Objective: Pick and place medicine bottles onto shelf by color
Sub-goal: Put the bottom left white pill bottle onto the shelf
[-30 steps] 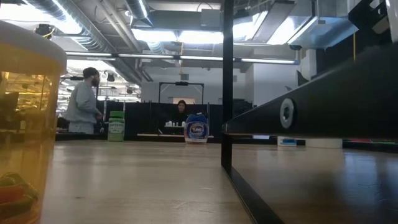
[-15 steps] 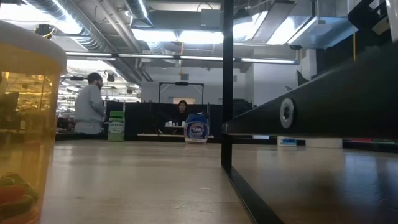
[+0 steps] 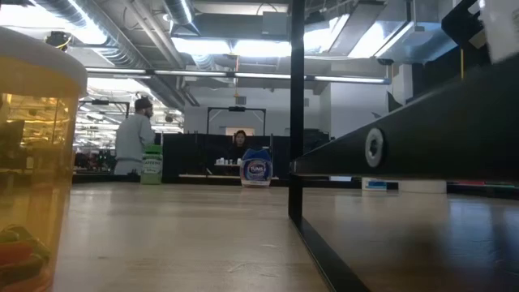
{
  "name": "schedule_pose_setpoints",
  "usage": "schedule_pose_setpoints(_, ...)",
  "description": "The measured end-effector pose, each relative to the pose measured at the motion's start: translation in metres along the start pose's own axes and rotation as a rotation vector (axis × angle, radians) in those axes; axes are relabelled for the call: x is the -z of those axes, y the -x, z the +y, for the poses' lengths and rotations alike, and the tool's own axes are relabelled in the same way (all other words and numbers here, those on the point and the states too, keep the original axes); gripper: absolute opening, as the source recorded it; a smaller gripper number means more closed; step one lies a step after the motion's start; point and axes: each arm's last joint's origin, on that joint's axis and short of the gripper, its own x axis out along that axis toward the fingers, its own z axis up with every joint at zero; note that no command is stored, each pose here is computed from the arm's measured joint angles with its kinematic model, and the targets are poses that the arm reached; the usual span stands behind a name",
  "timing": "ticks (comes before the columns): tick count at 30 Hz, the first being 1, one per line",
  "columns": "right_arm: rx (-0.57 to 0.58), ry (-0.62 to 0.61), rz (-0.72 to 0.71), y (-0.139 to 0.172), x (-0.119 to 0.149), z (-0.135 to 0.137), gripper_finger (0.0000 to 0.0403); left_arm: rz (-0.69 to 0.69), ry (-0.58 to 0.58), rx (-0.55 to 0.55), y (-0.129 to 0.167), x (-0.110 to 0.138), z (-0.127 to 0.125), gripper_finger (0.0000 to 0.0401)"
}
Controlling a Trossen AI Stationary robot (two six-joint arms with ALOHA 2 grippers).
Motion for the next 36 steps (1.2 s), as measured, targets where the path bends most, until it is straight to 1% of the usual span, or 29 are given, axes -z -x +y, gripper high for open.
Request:
schedule_pose_setpoints(7,0.003,0.002,0.003,-0.0001,0.0001,-0.0004,0.0221,0.001,0.001,0.006,0.0,0.0001,-0.0002,0.0198)
schedule_pose_setpoints(16,0.002,-0.001,0.003,0.0,0.0001,-0.0003,0.0221,0.027,-0.002,0.112,0.0002,0.0008,-0.0032,0.0198)
schedule_pose_setpoints(22,0.003,0.0,0.002,0.0,0.0001,-0.0003,0.0212,0.028,-0.003,0.114,0.0002,0.001,-0.0034,0.0198)
schedule_pose_setpoints(30,0.002,-0.002,0.002,0.0,0.0,-0.0002,0.0185,0.028,-0.003,0.11,0.0002,0.001,-0.0031,0.0198)
schedule_pose_setpoints(33,0.004,-0.006,0.002,-0.0003,-0.0003,-0.0007,0.0193,0.028,-0.003,0.111,0.0002,0.001,-0.0033,0.0198)
schedule_pose_setpoints(36,0.009,-0.001,0.002,-0.0011,-0.0013,-0.0025,0.0212,0.028,-0.003,0.11,0.0002,0.001,-0.0032,0.0198)
